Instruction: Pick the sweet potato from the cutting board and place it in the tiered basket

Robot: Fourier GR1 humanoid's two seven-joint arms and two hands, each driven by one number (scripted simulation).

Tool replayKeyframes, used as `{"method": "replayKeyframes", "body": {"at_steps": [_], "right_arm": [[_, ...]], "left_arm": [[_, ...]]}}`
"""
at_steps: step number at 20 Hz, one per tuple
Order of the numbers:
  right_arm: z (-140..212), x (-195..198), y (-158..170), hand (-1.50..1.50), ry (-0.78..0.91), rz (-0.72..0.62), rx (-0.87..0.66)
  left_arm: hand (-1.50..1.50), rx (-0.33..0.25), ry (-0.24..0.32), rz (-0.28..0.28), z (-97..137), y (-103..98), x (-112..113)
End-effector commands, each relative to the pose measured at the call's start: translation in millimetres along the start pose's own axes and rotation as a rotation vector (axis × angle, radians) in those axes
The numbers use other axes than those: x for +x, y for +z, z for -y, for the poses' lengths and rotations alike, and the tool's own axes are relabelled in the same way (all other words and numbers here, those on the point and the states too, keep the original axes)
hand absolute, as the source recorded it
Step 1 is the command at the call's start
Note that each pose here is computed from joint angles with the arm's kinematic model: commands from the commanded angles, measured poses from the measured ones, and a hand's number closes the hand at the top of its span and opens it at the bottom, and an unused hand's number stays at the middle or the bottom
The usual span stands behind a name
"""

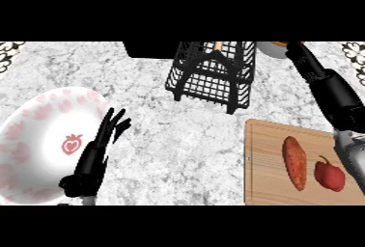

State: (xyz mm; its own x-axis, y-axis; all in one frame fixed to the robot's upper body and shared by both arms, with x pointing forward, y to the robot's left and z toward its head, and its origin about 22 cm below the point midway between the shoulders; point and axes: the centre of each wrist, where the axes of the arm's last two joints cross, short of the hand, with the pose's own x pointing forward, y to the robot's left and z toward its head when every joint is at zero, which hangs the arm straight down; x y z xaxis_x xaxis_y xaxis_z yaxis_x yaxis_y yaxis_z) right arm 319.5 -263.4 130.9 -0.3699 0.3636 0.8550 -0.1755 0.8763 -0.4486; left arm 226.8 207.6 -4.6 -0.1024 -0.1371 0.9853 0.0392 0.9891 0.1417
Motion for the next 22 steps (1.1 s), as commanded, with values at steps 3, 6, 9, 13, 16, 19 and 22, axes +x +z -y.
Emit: {"method": "replayKeyframes", "body": {"at_steps": [3, 6, 9, 13, 16, 19, 22], "right_arm": [[-36.5, -39.3, -2.3, -1.5, -0.164, -0.225, -0.157], [-47.1, -62.2, 7.8, -1.5, -0.367, -0.437, -0.321], [-90.0, -81.3, 16.5, -1.5, -0.355, -0.522, -0.402], [-86.8, -80.5, 24.6, -1.5, -0.295, -0.318, -0.466], [-74.9, -49.1, 31.6, -1.5, -0.12, -0.303, -0.402], [-28.9, -23.1, 22.9, -1.5, 0.081, -0.376, -0.318], [-1.7, -29.7, 28.0, -1.5, 0.363, -0.541, -0.208]], "left_arm": [[0.0, -0.048, 0.023, -0.035, -11.3, -9.7, 0.2], [0.0, -0.086, 0.001, -0.068, -21.3, -22.7, -3.4], [0.0, -0.127, 0.039, -0.117, -23.2, -24.0, -12.8], [0.0, -0.148, 0.06, -0.112, -25.6, -25.8, -21.9], [0.0, -0.132, 0.068, -0.129, -34.8, -37.1, -24.9], [0.0, -0.118, 0.028, -0.132, -37.0, -28.8, -25.5], [0.0, -0.114, 0.041, -0.128, -36.3, -30.6, -23.4]]}}
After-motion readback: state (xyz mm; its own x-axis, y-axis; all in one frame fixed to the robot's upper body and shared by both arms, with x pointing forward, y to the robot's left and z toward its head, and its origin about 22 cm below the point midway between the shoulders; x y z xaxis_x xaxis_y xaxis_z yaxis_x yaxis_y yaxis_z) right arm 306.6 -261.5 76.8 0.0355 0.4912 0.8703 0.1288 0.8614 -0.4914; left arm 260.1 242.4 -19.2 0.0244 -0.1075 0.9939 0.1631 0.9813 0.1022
